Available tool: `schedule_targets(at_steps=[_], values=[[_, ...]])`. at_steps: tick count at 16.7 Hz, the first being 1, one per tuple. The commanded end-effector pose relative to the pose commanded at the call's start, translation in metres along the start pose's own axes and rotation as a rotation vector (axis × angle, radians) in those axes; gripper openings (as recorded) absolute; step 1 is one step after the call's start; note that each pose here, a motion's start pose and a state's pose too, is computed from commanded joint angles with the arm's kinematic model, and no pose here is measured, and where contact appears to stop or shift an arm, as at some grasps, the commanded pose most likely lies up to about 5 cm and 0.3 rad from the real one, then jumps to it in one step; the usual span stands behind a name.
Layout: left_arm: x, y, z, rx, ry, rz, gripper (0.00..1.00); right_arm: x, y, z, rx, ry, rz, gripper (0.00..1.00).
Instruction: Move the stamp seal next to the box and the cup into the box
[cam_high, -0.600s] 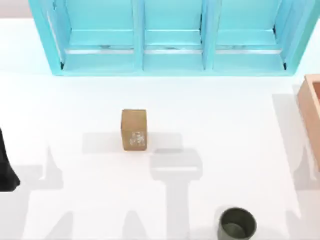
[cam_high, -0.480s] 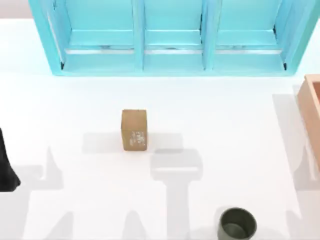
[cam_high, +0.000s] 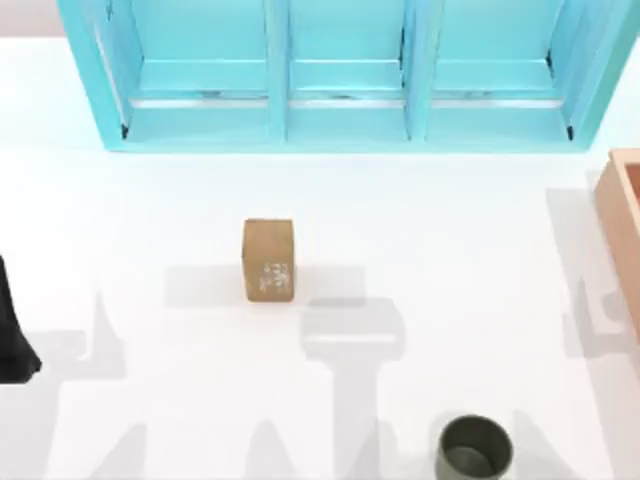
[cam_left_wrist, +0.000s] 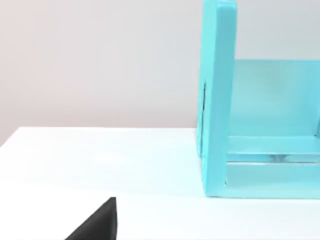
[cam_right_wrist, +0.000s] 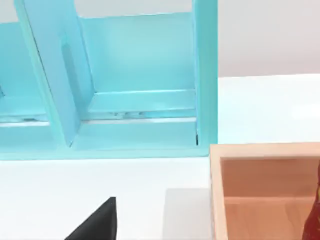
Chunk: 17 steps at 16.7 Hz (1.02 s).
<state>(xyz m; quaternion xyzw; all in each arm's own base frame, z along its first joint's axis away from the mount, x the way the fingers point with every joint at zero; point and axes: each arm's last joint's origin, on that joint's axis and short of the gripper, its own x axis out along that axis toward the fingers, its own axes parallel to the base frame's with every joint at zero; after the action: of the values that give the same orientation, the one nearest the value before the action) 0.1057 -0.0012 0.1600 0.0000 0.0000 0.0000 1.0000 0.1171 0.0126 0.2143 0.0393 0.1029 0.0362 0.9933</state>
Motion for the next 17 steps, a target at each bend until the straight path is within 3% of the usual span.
schedule_targets(at_steps=[4, 9, 13, 17], values=[[0.000, 0.000, 0.000, 0.000, 0.000, 0.000, 1.00, 0.024, 0.023, 0.050, 0.039, 0.246, 0.036, 1.00], [0.000, 0.000, 0.000, 0.000, 0.000, 0.000, 1.00, 0.091, 0.079, 0.096, 0.017, 0.615, 0.027, 1.00], [0.000, 0.000, 0.000, 0.000, 0.000, 0.000, 1.00, 0.158, 0.147, 0.098, -0.050, 0.887, -0.025, 1.00], [0.000, 0.000, 0.000, 0.000, 0.000, 0.000, 1.00, 0.212, 0.222, 0.073, -0.110, 1.075, -0.091, 1.00]])
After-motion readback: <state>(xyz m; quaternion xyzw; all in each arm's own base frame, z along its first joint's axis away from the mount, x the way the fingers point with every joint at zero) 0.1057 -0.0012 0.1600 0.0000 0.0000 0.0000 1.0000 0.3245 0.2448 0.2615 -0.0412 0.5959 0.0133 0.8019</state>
